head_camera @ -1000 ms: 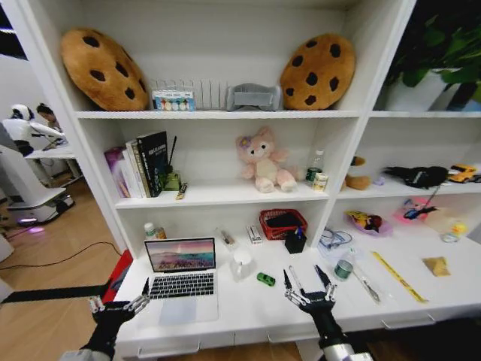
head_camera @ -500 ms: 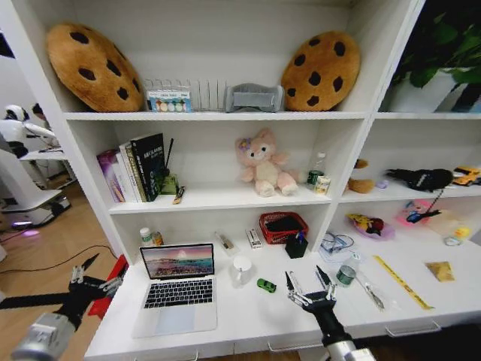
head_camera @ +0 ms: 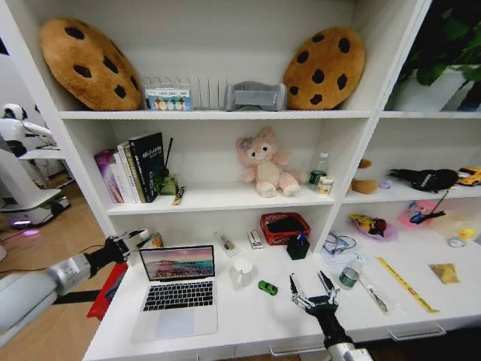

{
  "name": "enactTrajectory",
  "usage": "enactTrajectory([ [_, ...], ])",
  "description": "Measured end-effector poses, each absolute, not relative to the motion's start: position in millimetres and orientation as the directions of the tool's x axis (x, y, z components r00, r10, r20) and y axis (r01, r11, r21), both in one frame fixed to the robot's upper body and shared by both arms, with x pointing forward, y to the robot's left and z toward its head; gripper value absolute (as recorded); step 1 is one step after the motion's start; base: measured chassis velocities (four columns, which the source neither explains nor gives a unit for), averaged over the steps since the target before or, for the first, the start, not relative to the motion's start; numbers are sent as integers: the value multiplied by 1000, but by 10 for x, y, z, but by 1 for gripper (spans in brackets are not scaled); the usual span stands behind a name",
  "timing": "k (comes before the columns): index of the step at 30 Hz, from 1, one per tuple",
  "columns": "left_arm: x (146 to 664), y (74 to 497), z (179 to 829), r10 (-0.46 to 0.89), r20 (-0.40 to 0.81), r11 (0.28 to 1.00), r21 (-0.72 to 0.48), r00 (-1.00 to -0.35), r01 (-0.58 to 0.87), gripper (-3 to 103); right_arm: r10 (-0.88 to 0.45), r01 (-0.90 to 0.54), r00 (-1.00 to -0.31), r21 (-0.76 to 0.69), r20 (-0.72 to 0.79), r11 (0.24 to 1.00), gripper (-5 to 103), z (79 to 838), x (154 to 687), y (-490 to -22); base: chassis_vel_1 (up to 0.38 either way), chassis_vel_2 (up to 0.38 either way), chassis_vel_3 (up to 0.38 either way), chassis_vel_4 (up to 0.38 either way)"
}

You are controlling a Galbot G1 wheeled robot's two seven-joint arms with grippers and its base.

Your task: Organize the objects on the table.

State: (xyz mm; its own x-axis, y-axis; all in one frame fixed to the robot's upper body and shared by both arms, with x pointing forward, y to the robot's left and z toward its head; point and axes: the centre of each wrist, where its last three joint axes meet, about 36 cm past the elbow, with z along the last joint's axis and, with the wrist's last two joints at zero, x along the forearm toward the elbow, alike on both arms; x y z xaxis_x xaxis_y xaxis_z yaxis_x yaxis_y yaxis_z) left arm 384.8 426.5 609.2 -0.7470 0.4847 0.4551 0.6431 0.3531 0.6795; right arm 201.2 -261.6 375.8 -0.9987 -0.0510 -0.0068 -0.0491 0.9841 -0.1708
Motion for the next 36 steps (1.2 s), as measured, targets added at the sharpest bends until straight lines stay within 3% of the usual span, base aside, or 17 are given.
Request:
enactTrajectory([
  [4, 4005, 4291, 6213, 503, 511, 275, 670, -697, 690, 8, -45, -45, -999, -170, 1, 984, 100, 3711, 2019, -2623, 0, 0, 0, 0],
  [6, 4152, 4292, 6323, 511, 567, 201, 652, -646, 731, 1, -40, -42, -999, -171, 11, 984, 100, 3664, 2021, -2639, 0, 0, 0, 0],
  [20, 4593, 4261, 6479, 452, 677, 66, 624, -581, 779, 0, -41, -44, -999, -175, 20, 984, 100, 3579, 2066, -2665, 0, 0, 0, 0],
  [36, 5003, 4008, 6389, 432, 774, -83, 545, -463, 834, 0, -23, -24, -1000, -166, 7, 986, 100, 3493, 2069, -2707, 0, 0, 0, 0],
])
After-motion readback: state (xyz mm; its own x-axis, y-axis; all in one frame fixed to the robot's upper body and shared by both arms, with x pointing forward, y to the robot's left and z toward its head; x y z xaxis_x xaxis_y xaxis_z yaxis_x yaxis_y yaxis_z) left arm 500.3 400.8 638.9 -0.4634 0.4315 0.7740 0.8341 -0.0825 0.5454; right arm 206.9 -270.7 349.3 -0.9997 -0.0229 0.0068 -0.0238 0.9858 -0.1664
